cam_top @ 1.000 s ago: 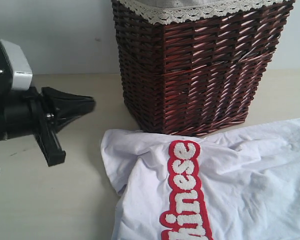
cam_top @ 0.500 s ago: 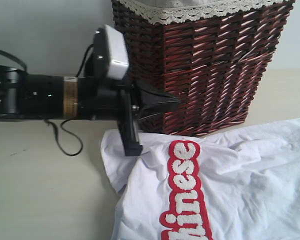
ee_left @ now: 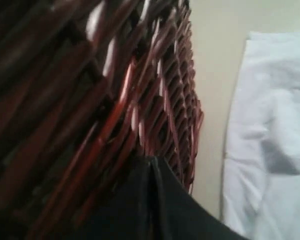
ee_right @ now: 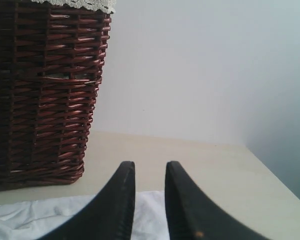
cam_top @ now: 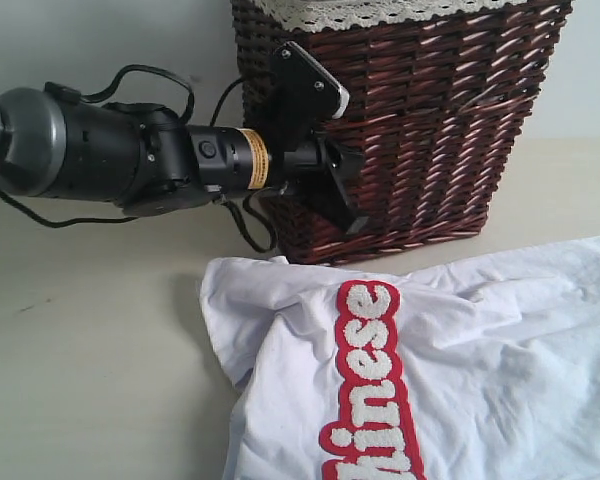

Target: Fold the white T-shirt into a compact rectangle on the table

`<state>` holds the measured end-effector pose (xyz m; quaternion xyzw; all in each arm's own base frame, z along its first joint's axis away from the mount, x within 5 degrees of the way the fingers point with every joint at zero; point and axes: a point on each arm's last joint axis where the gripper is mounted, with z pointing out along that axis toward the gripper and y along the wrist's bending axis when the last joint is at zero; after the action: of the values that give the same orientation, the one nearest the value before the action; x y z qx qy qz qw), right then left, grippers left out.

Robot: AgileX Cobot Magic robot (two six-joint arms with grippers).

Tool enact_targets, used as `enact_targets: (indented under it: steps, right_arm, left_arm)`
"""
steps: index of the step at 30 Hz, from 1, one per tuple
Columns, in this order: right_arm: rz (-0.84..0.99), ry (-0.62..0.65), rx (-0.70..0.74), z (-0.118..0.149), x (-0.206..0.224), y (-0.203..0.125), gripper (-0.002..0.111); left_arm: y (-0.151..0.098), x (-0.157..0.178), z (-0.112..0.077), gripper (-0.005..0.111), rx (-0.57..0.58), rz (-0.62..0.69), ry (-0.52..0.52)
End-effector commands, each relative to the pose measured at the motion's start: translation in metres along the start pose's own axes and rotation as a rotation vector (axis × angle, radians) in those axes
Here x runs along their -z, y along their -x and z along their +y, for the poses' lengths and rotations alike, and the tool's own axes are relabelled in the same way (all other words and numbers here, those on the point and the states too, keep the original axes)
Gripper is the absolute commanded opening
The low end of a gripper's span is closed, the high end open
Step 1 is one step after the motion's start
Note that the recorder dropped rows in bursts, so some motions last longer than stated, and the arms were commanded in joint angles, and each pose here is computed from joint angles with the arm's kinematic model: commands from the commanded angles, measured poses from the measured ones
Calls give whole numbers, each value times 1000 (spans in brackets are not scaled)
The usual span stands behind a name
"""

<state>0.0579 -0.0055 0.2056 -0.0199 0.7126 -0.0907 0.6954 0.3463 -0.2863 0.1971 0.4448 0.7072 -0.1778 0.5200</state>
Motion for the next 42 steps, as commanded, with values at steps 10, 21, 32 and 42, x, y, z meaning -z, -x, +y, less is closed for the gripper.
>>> enact_targets:
  steps: [10, 21, 32, 42]
  right_arm:
    - [-2, 3, 3, 0, 0, -1, 23]
    - [-2, 3, 3, 0, 0, -1, 23]
    - [-2, 3, 3, 0, 0, -1, 23]
    - [-2, 3, 3, 0, 0, -1, 23]
  left_arm:
    - [26, -26, 40, 0, -2, -30, 141]
    - [57, 29, 66, 0, 254, 83, 340]
    - [31, 96, 60, 0, 347, 118, 357]
    - [-66, 118, 11, 0, 390, 246, 191]
